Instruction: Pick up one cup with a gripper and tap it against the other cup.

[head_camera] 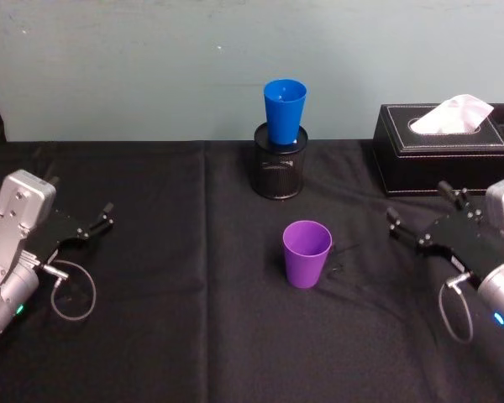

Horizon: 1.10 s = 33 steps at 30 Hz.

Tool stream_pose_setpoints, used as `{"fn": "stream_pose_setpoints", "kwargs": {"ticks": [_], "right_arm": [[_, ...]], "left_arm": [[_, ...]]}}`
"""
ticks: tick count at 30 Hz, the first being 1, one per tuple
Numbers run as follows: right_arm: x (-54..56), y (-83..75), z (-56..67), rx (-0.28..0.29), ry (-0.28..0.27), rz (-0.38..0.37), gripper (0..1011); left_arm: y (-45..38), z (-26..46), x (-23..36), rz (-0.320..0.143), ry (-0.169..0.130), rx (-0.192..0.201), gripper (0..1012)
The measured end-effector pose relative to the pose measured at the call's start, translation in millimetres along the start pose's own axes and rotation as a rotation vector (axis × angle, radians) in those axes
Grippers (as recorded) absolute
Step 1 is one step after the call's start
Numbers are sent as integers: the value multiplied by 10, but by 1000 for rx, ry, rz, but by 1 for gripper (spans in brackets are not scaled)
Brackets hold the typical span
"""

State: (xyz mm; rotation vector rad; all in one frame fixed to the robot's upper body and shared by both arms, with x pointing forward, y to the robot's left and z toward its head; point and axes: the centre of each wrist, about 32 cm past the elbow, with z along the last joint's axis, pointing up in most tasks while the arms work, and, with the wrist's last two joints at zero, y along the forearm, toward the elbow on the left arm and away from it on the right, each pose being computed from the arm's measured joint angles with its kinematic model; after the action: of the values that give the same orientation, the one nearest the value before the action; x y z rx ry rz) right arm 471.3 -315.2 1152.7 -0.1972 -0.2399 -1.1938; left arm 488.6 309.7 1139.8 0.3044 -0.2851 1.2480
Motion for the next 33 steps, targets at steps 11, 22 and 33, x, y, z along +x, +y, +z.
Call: {"fn": "stream_pose_setpoints", "kwargs": {"ticks": [11,22,33], "right_arm": [[-82,-224,-139,-33,122,279,1003],[-170,-189,-205,-17,150,437,1003],[-261,126,-213,-7,144,456,1003]], "left_arm": [[0,0,0,0,0,0,1000],[0,0,0,0,0,0,1000],[0,0,0,0,0,0,1000]]}}
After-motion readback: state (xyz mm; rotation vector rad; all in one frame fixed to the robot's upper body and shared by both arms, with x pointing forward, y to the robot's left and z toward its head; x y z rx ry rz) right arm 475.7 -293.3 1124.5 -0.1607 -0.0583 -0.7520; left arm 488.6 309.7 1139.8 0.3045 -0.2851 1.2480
